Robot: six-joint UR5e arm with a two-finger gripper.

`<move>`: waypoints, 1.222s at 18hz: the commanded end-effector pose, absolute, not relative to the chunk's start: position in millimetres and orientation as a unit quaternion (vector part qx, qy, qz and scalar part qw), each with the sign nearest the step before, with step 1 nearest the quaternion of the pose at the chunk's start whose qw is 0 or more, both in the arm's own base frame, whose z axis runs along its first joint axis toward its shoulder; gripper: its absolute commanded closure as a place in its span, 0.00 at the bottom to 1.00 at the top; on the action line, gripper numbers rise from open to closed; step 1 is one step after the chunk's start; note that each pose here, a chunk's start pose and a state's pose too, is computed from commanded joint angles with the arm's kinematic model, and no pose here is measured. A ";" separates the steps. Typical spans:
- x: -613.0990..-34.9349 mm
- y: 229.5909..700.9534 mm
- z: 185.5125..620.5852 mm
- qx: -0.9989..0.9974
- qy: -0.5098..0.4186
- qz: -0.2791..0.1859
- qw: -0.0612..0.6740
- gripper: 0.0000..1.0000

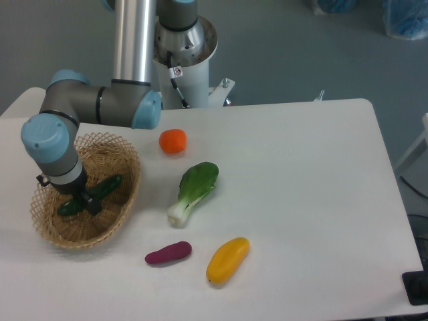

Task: Pick up the cucumber from the basket
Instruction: 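Lower the gripper onto the cucumber and close it around the middle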

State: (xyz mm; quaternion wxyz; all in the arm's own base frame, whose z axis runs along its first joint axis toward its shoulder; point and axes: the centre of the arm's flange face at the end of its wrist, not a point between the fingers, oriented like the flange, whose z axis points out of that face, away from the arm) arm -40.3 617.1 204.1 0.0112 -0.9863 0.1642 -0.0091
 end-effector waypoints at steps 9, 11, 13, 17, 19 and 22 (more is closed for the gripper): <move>-41.1 622.0 211.1 -0.986 0.164 0.004 0.014 0.59; -41.5 623.3 213.7 -0.986 0.164 0.005 0.016 0.60; -41.5 625.4 228.1 -0.986 0.166 0.007 0.028 0.60; -52.1 632.0 253.4 -0.986 0.158 0.016 0.047 0.59; -66.7 629.6 269.5 -0.987 0.147 0.021 0.060 0.59; -99.8 627.5 296.0 -0.988 0.125 0.015 0.089 0.59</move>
